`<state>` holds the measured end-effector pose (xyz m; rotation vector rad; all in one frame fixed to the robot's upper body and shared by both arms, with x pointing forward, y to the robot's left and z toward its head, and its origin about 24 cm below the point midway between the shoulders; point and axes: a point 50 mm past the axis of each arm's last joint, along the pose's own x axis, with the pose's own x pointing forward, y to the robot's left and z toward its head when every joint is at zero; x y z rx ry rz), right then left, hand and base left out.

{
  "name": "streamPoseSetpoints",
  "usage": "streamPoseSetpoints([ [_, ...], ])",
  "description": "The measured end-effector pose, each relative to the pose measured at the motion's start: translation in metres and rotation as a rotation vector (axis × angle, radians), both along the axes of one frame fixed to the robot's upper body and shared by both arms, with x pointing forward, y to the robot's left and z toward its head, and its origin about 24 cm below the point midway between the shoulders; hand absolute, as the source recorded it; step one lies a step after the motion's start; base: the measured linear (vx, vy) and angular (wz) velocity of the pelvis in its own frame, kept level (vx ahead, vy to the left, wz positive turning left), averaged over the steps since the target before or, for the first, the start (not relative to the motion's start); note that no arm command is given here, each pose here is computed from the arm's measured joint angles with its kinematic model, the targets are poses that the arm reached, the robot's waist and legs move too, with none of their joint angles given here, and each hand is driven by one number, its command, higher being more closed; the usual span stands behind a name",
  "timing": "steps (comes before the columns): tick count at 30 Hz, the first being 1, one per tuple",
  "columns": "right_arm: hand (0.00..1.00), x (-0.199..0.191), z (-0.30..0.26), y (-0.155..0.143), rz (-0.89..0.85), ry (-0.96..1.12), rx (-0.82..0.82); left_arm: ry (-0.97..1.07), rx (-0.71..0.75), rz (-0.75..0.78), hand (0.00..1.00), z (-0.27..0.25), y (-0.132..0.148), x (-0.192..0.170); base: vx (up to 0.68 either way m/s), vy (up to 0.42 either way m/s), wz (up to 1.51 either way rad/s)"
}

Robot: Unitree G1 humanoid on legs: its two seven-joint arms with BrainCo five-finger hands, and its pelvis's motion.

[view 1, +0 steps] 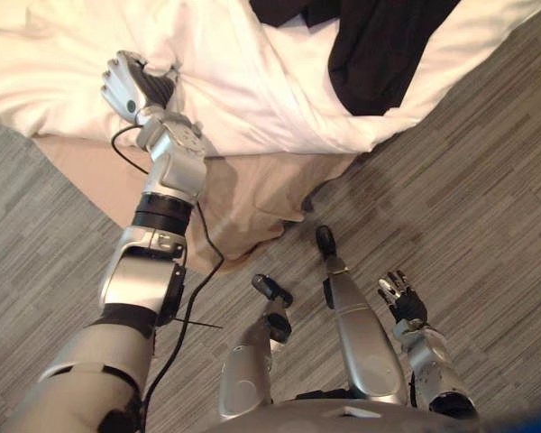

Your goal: Tidy the bed and pick cloth on bed and put in laundry

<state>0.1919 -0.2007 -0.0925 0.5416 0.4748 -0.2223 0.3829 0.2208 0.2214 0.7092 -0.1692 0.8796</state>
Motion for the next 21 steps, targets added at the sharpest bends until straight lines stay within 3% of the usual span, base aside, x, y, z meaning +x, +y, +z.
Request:
streamPoseSetpoints([
  [8,0.00,-0.009,-0.010,-0.002,-0.038,0.072,-0.027,-0.070,-0.013,-0.230,1.00,-0.007,-0.029,0.004,0.00,0.057,0.23],
  [16,0.00,-0.035,-0.031,-0.003,-0.091,0.266,-0.033,-0.020,0.024,-0.572,1.00,-0.065,-0.061,-0.025,0.03,-0.001,0.45],
  [19,0.00,-0.057,-0.041,-0.002,-0.111,0.376,-0.027,0.082,-0.068,-0.704,1.00,-0.114,-0.067,-0.052,0.06,-0.012,0.56],
  [21,0.00,-0.076,-0.051,-0.002,-0.127,0.485,-0.017,0.177,-0.236,-0.761,1.00,-0.159,-0.075,-0.079,0.08,-0.002,0.38],
])
